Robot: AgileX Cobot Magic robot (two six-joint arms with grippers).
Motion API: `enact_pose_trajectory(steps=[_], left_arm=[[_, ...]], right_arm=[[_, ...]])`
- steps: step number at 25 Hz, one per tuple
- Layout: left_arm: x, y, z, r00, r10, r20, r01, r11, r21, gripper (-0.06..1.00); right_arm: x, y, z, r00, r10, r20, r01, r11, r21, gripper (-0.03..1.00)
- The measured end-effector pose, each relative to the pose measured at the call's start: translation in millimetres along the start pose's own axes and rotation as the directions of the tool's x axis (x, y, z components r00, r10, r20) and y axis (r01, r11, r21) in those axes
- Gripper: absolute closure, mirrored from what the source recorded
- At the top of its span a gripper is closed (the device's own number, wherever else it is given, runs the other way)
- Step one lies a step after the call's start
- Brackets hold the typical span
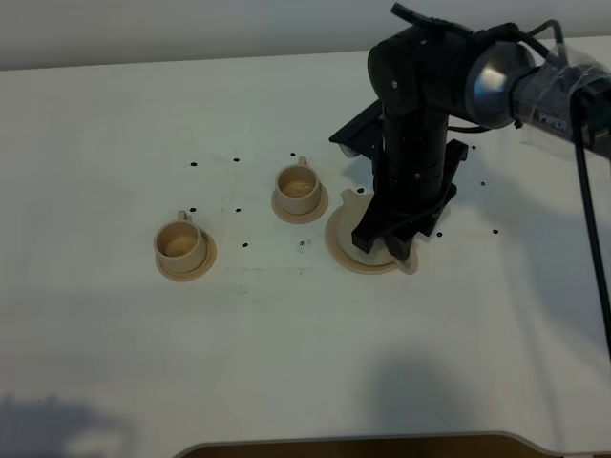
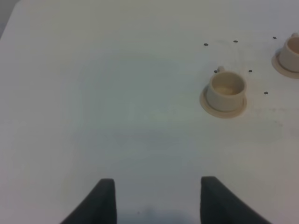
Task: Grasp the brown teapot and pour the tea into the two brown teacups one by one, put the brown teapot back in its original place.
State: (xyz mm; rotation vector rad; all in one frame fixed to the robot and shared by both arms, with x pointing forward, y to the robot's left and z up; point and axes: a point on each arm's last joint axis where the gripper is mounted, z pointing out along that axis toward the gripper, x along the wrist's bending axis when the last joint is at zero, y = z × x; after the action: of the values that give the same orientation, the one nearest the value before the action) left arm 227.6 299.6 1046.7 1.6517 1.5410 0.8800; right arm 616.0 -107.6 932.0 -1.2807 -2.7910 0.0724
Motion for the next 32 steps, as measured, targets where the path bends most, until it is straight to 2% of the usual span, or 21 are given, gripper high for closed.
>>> enact_pose_trajectory(steps=[9, 12, 19, 32], left_arm=[[0.0, 0.0, 0.0, 1.000, 0.000, 0.000, 0.000, 1.000, 0.000, 0.49], [0.0, 0.0, 0.0, 1.000, 0.000, 0.000, 0.000, 1.000, 0.000, 0.49], [0.0, 0.0, 0.0, 1.000, 0.000, 0.000, 0.000, 1.000, 0.000, 0.49], [0.0, 0.0, 0.0, 1.000, 0.000, 0.000, 0.000, 1.000, 0.000, 0.49]], right_arm=[[0.0, 0.3, 2.7, 1.000, 0.001, -0.003, 0.000, 1.000, 0.008, 0.57], [0.1, 0.0, 3.1, 1.000, 0.001, -0.005, -0.001, 1.000, 0.012, 0.63], [0.1, -0.6, 3.1, 1.000, 0.001, -0.005, -0.001, 1.000, 0.018, 0.85], [2.1, -0.6, -4.4, 1.000, 0.006, -0.017, -0.007, 1.000, -0.010, 0.85]])
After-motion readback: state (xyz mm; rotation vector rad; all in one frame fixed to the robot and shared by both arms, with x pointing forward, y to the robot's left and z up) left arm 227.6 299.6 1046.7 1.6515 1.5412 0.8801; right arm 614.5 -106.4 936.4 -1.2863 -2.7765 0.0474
